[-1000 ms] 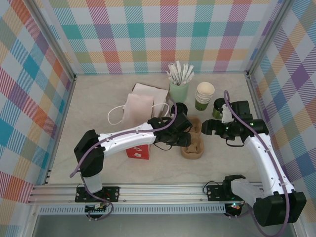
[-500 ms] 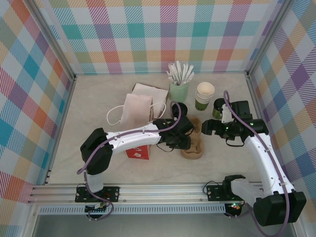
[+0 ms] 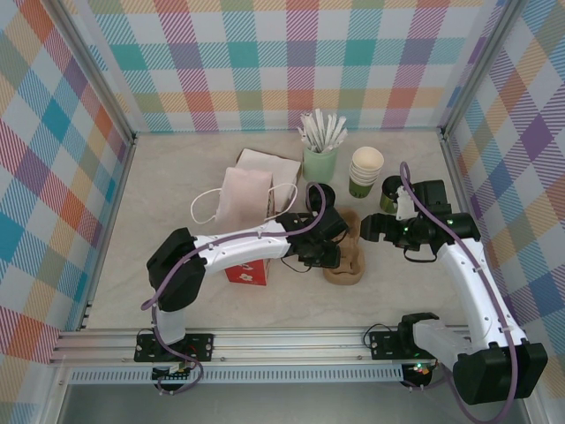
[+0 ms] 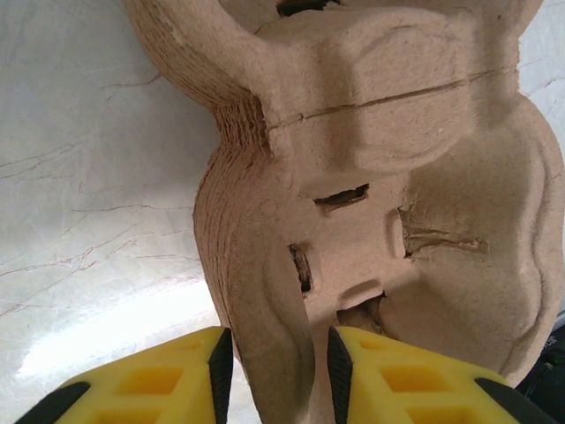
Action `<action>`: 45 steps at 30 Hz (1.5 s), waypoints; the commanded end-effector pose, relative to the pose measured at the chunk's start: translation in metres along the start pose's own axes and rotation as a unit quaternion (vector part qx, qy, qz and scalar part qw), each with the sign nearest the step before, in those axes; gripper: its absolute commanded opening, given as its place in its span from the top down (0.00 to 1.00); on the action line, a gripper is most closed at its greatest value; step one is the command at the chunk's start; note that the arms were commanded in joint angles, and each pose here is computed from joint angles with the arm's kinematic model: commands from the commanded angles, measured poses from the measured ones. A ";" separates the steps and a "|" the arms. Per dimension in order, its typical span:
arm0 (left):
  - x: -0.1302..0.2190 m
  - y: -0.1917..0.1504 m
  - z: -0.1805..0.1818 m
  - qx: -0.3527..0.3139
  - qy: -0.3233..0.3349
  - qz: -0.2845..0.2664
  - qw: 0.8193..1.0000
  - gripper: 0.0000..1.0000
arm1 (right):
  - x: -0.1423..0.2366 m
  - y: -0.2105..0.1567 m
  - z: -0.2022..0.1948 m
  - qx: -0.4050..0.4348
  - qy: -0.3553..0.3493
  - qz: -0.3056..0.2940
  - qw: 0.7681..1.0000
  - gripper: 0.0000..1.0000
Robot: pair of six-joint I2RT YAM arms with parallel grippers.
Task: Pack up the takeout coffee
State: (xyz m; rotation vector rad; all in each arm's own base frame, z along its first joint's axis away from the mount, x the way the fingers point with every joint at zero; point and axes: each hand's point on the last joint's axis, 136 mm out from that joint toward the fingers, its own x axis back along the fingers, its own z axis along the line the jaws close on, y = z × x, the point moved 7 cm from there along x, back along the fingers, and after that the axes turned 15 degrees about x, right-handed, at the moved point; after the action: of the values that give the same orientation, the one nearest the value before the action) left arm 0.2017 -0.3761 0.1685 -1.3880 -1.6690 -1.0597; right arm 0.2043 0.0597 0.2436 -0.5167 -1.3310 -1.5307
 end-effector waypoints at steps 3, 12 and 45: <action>0.009 0.006 -0.007 0.003 -0.016 -0.008 1.000 0.72 | 0.003 0.003 0.002 0.007 0.005 -0.008 1.000 0.07; 0.021 0.008 -0.006 -0.005 -0.017 -0.024 1.000 0.75 | -0.002 0.003 0.000 0.005 0.009 0.001 1.000 0.07; 0.026 0.009 -0.009 -0.013 -0.030 -0.028 0.999 0.77 | -0.007 0.002 0.000 0.000 0.018 0.011 1.000 0.07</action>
State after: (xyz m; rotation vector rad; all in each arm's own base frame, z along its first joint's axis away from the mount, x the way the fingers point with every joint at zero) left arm 0.2021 -0.3730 0.1804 -1.3883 -1.6999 -1.0804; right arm 0.2081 0.0616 0.2377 -0.5291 -1.2978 -1.5151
